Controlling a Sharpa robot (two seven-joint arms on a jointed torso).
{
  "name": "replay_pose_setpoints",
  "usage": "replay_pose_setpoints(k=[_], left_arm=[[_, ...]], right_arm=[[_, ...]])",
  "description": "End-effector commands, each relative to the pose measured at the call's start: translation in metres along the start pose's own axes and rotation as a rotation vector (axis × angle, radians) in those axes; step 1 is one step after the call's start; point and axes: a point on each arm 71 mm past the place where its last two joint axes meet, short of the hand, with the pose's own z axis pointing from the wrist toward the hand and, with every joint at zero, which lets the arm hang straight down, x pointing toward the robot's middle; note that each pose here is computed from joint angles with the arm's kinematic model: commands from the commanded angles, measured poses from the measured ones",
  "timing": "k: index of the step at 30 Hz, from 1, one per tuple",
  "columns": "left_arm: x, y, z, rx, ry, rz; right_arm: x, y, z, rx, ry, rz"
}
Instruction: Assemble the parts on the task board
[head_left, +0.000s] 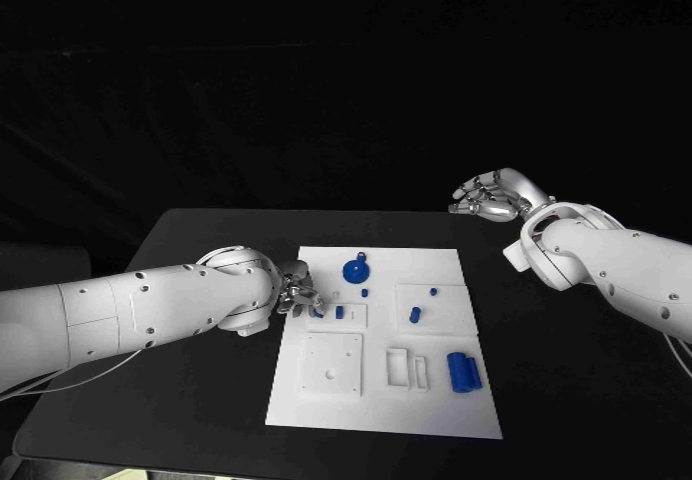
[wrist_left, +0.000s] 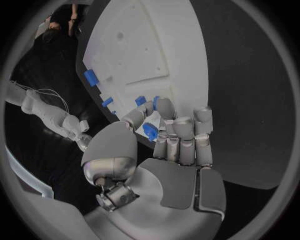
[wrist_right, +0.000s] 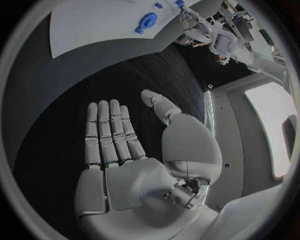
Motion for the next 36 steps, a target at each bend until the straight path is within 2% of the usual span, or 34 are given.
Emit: replay_pose_setpoints(k=[1, 16, 36], left_arm=[[0.0110, -0.0034, 0.0009, 0.008, 0.048, 0.030], [0.0112, -0.0043, 0.0012, 0.013, 0.044, 0.029], [0.0077, 0.0038, 0.0033, -0.032, 0.039, 0.030]], right_arm=[[0.0012, 0.0010, 0.0002, -0.009, 0.013, 0.001], [0.0012, 0.0010, 0.0002, -0.009, 0.013, 0.001], [0.0015, 0.0011, 0.0004, -0.010, 0.013, 0.001]])
